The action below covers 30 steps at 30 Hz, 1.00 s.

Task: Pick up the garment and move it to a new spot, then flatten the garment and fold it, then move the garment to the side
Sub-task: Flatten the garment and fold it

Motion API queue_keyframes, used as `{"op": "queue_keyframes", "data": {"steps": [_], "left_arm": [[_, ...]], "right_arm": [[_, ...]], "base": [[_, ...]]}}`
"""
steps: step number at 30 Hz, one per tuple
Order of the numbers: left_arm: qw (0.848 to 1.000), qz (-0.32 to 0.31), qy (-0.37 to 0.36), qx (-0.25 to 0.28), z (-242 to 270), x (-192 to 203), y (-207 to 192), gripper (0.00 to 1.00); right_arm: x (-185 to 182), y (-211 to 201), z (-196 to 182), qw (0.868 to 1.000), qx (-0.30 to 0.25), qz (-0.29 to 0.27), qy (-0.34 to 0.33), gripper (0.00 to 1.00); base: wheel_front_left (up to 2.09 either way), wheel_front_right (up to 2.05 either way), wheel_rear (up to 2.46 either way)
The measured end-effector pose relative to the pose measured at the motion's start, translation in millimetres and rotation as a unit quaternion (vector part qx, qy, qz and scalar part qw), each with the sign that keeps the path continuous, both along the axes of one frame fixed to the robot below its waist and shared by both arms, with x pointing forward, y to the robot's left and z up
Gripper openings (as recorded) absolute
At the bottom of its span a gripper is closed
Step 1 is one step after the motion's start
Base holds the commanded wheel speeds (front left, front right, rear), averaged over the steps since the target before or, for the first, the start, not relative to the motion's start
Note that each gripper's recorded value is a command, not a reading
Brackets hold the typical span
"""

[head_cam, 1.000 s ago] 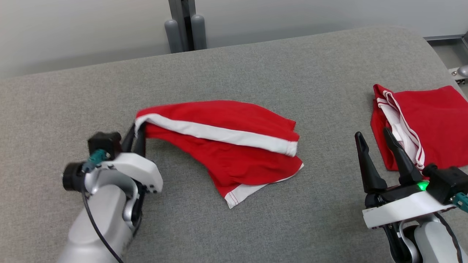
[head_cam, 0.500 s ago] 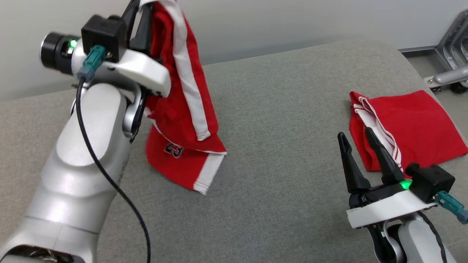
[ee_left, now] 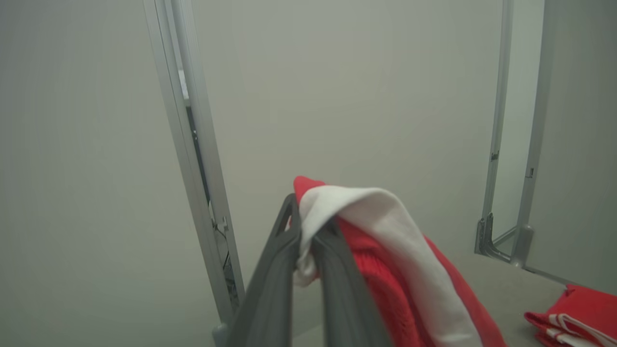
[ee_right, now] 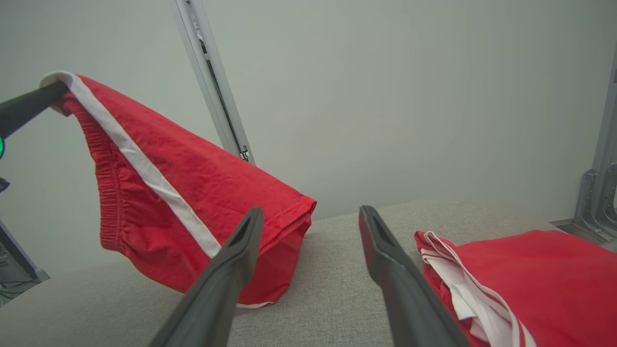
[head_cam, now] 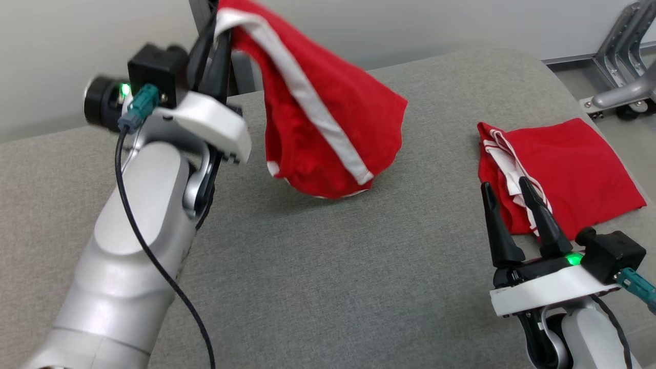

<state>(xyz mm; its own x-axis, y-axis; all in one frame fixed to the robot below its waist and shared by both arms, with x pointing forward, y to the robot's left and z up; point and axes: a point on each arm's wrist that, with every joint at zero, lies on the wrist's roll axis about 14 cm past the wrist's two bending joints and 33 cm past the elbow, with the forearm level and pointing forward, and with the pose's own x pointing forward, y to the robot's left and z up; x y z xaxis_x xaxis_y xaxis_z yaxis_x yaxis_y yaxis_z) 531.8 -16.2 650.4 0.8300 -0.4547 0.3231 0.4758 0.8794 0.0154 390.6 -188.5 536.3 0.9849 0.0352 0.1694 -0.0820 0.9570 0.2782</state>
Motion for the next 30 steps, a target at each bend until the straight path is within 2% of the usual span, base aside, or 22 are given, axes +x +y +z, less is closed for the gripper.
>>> {"op": "queue_keyframes", "data": {"steps": [3,7,10,13,14,15,18,24,30], "left_arm": [[0.991,0.024,0.124,0.047,-82.4,0.0,26.7,0.00],[0.958,0.055,0.259,0.108,-173.0,-19.7,67.8,0.00],[0.934,0.083,0.322,0.133,-213.5,-34.6,98.6,0.00],[0.922,0.112,0.346,0.132,-227.4,-39.6,119.0,0.00],[0.920,0.123,0.348,0.132,-229.8,-40.2,125.4,0.46],[0.918,0.133,0.348,0.133,-231.6,-40.9,131.0,1.00],[0.917,0.142,0.348,0.134,-235.1,-43.9,138.5,1.00],[0.925,0.154,0.320,0.133,-225.6,-46.7,148.2,1.00],[0.945,0.187,0.260,0.069,-189.0,-40.0,163.2,1.00]], "right_arm": [[3.8,0.8,-2.4,1.000,0.000,0.002,0.003,1.00],[10.5,8.3,-7.8,1.000,-0.001,0.015,0.010,1.00],[15.6,16.8,-13.4,0.999,-0.001,0.028,0.017,1.00],[20.5,28.7,-16.8,0.999,-0.002,0.046,0.021,1.00],[22.0,32.8,-17.9,0.998,-0.003,0.053,0.023,1.00],[23.7,36.3,-18.0,0.998,-0.003,0.058,0.022,1.00],[26.6,41.9,-18.2,0.997,-0.006,0.068,0.022,1.00],[27.2,44.8,-19.2,0.997,-0.012,0.076,0.025,1.00],[27.5,45.1,-6.5,0.997,-0.015,0.078,0.007,1.00]], "base": [[0.00,0.00,0.00],[0.00,0.00,0.00],[0.00,0.00,0.00],[0.00,0.00,0.00],[0.00,0.00,0.00],[0.00,0.00,0.00],[0.00,0.00,0.00],[0.00,0.00,0.00],[0.00,0.00,0.00]]}}
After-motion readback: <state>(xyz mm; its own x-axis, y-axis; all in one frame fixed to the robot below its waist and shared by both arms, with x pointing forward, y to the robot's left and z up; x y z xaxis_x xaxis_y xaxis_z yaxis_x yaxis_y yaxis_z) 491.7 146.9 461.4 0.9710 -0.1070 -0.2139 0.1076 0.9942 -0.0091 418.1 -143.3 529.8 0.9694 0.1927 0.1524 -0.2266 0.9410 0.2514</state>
